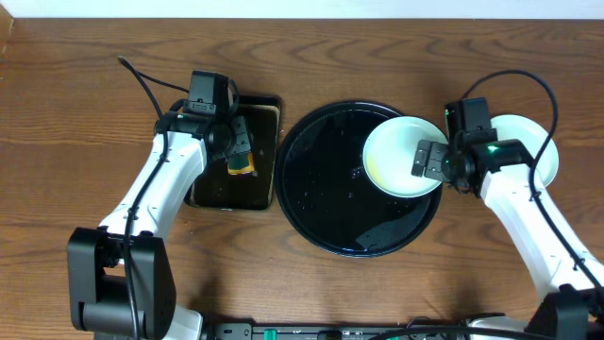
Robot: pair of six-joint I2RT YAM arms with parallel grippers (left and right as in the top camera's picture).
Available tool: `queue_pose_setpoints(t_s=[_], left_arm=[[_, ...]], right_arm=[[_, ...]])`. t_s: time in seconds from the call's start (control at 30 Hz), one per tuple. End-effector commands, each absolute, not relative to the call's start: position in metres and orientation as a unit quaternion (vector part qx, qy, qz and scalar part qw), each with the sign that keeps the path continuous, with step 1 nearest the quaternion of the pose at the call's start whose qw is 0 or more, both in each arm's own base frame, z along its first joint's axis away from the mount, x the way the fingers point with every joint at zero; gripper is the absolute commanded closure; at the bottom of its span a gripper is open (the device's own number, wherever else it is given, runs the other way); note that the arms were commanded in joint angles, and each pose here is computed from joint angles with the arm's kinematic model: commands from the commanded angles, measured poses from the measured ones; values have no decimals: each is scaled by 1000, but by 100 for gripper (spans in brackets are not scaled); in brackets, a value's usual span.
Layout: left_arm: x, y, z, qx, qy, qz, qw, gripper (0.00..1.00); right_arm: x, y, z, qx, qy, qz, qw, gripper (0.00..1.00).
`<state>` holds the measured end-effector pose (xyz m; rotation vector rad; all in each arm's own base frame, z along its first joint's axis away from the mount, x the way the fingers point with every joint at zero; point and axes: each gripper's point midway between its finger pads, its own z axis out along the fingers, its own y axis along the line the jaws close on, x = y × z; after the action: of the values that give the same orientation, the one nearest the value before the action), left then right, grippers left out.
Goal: Clean dirty plates on tray and stack at the side
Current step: 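Lift the blue plate with the right gripper and carry it right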
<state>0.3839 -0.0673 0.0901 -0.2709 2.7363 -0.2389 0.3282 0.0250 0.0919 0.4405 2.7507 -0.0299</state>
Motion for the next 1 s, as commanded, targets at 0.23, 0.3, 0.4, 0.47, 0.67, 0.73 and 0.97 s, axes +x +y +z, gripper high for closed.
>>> queue_pose_setpoints(t_s=[0.23, 0.3, 0.4, 0.47, 0.67, 0.73, 0.97], left_arm=[[381, -67, 85, -94, 975, -83, 182, 49], [381, -67, 85, -94, 975, -83, 182, 49], [381, -67, 85, -94, 975, -83, 182, 49], [381, -67, 85, -94, 975, -83, 182, 49], [381, -67, 85, -94, 975, -83, 182, 49], [381, -67, 85, -94, 975, -83, 182, 49], [381, -67, 85, -94, 975, -83, 182, 49]], right_arm=[[333, 16, 55, 218, 967, 4, 135, 56], [335, 15, 49, 223, 966, 3, 132, 62], [334, 12, 39, 237, 964, 0, 119, 63], [333, 11, 33, 237, 965, -3, 110, 66], [335, 11, 27, 238, 966, -5, 106, 87], [335, 11, 28, 238, 965, -4, 108, 96], [337, 8, 35, 241, 963, -2, 119, 99]])
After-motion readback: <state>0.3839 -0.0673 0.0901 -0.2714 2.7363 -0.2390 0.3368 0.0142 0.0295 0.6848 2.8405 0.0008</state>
